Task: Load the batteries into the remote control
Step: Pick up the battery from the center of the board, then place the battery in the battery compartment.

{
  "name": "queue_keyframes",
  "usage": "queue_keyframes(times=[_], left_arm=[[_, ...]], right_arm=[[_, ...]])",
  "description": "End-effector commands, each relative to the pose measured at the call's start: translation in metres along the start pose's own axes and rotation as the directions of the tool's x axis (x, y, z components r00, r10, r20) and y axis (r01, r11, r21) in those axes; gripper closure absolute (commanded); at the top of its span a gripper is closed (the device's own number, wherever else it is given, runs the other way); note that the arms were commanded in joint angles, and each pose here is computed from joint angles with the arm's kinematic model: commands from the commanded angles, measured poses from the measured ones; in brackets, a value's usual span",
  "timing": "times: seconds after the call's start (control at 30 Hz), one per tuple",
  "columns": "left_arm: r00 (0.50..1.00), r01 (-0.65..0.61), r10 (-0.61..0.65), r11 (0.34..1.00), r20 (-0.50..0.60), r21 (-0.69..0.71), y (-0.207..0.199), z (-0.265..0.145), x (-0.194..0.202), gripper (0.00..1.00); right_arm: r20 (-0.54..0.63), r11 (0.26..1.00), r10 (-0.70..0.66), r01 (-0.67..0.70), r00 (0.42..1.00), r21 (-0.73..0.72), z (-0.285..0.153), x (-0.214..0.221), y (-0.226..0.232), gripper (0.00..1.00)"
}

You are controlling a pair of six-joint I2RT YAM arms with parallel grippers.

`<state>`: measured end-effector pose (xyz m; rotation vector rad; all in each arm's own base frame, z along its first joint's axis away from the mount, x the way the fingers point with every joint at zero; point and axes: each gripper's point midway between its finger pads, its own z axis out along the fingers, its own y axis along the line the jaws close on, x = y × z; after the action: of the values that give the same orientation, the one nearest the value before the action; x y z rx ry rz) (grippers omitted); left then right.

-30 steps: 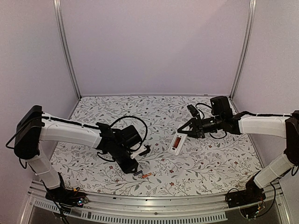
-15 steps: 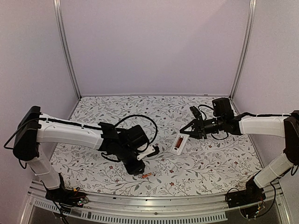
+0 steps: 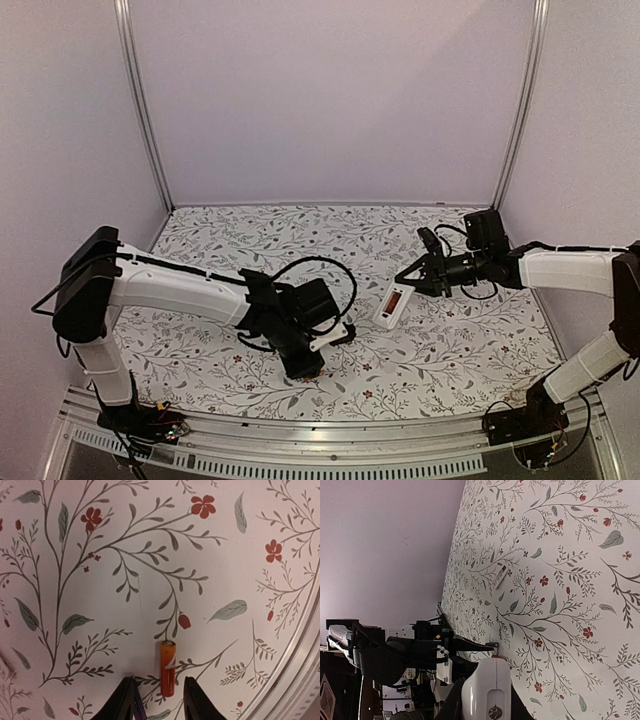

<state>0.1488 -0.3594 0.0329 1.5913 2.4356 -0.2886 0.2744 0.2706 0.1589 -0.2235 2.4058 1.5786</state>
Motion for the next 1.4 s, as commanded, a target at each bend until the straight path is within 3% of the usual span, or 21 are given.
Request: queue_keyframes(times=[0.0,0.43,0.77,1.07,1.37], left_arm=[[0.999,-0.045,0.044,0.999,-0.024,-0.002,-0.007,0.006,0.000,0.65],[0.992,-0.076,0.075,0.997,-0.101,-0.013,-0.016,0.025,0.014,0.79],[0.994,-0.060,0.058,0.998,-0.090,-0.021,-0.021,0.017,0.011,0.98],[0.975,0.198,-0.210,0.970,0.074,0.144,-0.023,-0.062,-0.044,1.00],[0.896,0.407,-0.436,0.884,0.087,0.232,-0.019,-0.101,-0.078,1.00]], right_arm=[[-0.014,1.000,-0.005,0.005,1.000,-0.004,-0.007,0.007,0.001,1.00],[-0.016,1.000,-0.001,0.001,1.000,0.012,-0.010,0.007,-0.005,1.00],[-0.011,0.999,0.020,-0.019,1.000,0.043,-0.008,0.009,-0.016,1.00],[0.028,0.999,0.029,-0.030,0.999,0.031,0.006,0.007,-0.012,1.00],[0.015,0.997,0.077,-0.077,0.997,0.017,0.034,0.016,-0.003,1.00]])
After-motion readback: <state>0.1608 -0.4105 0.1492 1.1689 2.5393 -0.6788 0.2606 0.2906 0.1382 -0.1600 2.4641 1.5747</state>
